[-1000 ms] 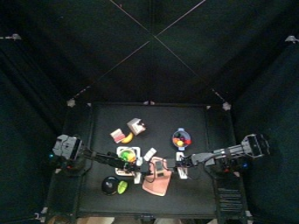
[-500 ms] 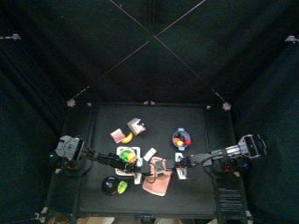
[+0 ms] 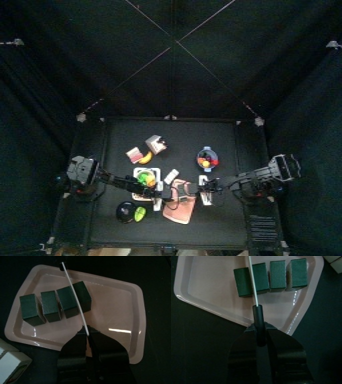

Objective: Cut sushi slice

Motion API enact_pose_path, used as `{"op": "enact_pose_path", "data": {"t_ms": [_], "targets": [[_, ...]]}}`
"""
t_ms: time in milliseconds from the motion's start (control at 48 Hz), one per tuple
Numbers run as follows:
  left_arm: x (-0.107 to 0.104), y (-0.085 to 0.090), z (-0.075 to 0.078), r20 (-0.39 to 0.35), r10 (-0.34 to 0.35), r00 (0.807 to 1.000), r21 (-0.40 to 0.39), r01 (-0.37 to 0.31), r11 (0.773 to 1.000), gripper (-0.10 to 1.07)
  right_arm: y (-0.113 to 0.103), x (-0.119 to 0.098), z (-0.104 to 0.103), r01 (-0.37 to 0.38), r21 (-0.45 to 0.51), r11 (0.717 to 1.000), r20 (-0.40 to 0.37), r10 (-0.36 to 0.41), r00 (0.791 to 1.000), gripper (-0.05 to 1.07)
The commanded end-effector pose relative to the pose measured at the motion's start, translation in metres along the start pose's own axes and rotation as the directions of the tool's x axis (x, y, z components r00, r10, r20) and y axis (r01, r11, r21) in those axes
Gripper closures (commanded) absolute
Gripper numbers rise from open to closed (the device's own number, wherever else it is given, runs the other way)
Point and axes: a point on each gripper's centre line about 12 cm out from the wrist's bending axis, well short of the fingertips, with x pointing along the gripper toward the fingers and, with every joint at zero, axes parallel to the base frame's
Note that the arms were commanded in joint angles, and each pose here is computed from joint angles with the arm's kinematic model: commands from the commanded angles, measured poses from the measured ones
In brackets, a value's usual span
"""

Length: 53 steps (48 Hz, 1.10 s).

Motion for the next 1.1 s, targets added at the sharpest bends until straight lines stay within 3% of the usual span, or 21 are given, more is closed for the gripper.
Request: {"op": "enact_pose_path", "data": {"t_ms": [0,188,479,1083], "targets": [[-0.001,-0.016,-0.003,-0.011,-0.027,1.000,0.022,0.028,0.999,0.60,-0.002,0.001,-0.001,0.005,0.007,1.000,-0.007,-0.004,1.000,0.71],[-0.002,-0.016,-0.003,-0.011,-0.025,1.000,0.012,0.025,1.000,0.60,-0.001,0.002,-0.001,-0.001,0.013,1.000,-0.011,0.001,1.000,0.71],[-0.008,-0.028,0.005,0.014,-0.049,0.999,0.027,0.048,0.998,0.60,0.011,-0.009,0.001,-0.030,0.011,1.000,-0.005,0.030,1.000,0.71],[-0.018,-0.026,0.019,0.053,-0.047,0.997,0.027,0.046,0.999,0.60,0.009,-0.024,0.007,-0.023,-0.007,1.000,0.049,0.024,0.999,0.72]]}}
